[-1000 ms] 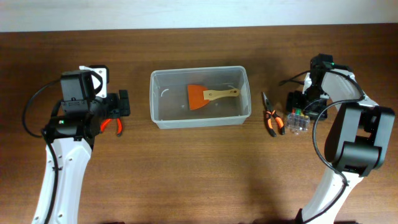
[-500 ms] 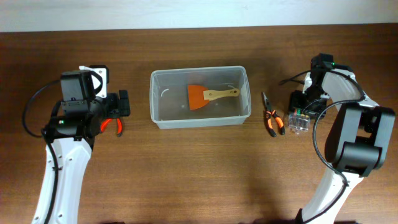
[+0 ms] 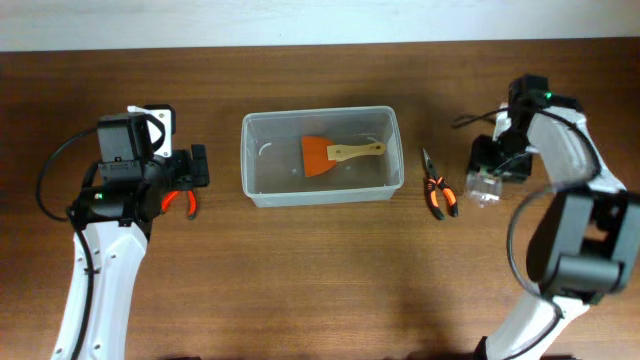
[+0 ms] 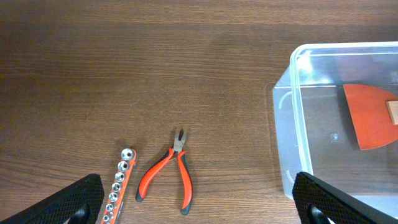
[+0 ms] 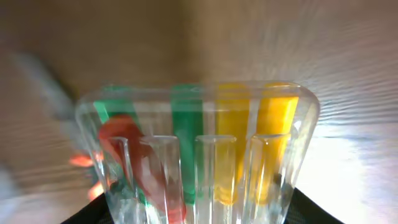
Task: Pack container
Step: 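Carry the screwdriver case into the container and release it, then lower the right gripper onto the orange-black needle-nose pliers and grasp, then carry the needle-nose pliers into the container and release them, then lower the left gripper onto the red cutting pliers and grasp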
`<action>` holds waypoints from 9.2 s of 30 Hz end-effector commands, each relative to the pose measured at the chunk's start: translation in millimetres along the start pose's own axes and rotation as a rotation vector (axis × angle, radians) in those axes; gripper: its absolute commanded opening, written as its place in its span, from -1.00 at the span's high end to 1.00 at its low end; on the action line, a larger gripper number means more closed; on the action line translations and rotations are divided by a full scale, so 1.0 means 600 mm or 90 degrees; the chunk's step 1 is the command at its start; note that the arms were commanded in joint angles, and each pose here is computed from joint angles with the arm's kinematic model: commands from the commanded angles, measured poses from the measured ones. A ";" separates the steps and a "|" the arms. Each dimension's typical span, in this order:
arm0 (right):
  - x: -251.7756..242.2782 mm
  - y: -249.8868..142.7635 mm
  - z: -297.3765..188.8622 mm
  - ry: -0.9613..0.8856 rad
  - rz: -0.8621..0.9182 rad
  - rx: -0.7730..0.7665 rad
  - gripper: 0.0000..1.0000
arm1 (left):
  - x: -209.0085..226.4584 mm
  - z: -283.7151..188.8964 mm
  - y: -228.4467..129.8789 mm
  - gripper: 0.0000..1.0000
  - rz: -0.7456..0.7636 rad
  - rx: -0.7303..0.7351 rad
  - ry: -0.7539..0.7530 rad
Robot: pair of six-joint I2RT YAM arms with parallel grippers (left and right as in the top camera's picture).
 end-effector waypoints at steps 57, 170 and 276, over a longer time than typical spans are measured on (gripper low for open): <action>0.339 -0.017 -0.256 0.037 -0.553 -0.202 -0.90 | 0.000 -0.004 0.011 -0.98 0.012 -0.010 0.004; 0.342 -0.109 -0.301 0.098 -0.563 -0.223 0.92 | 0.000 -0.004 0.011 -0.98 0.012 -0.010 0.004; -0.082 0.079 -0.199 0.133 -0.079 -0.059 -0.97 | -0.003 0.266 -0.135 -0.68 -0.136 0.372 0.004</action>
Point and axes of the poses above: each gripper's point midway between its finger pads, its own z axis out along the fingers, its own x axis along the line the jaws close on, y = z × x, the point moved 6 cm from there along -z, back along the fingers, and after that the axes turned 5 degrees about z, right-handed, at the moved point
